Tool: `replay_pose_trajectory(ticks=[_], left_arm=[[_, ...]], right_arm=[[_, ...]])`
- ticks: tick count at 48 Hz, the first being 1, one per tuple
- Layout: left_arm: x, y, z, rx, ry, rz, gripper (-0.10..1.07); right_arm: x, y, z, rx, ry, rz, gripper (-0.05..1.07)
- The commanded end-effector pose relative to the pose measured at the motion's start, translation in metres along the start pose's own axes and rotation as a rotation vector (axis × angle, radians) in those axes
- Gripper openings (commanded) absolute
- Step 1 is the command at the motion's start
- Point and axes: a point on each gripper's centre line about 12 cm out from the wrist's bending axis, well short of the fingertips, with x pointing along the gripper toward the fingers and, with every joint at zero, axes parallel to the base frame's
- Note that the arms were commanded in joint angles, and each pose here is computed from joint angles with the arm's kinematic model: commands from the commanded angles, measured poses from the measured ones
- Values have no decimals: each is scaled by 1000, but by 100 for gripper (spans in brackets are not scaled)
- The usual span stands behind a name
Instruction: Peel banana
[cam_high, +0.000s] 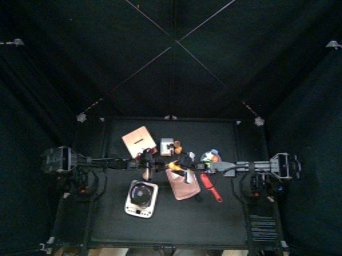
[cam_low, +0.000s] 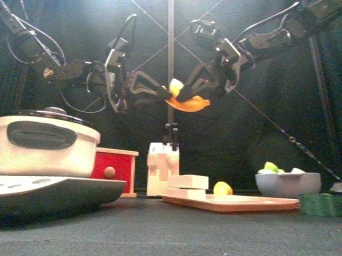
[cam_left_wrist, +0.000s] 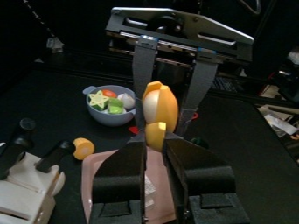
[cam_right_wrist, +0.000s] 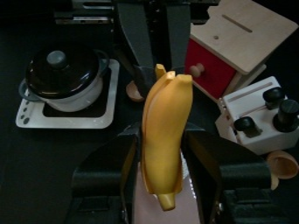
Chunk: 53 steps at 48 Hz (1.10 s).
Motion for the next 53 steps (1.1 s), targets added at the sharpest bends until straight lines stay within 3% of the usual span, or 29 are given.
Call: replay_pose_trajectory(ticks=[1, 14, 53], left_arm=[[0, 2, 10, -19, -36, 15, 13], [-5, 13, 8, -70, -36, 75, 13], [-9, 17, 5, -86, -33, 96, 10]], right_arm=[[-7, 2, 14, -8, -49, 5, 68], [-14, 2, 19, -8, -81, 7, 68], [-39, 4, 16, 8, -191, 21, 68]])
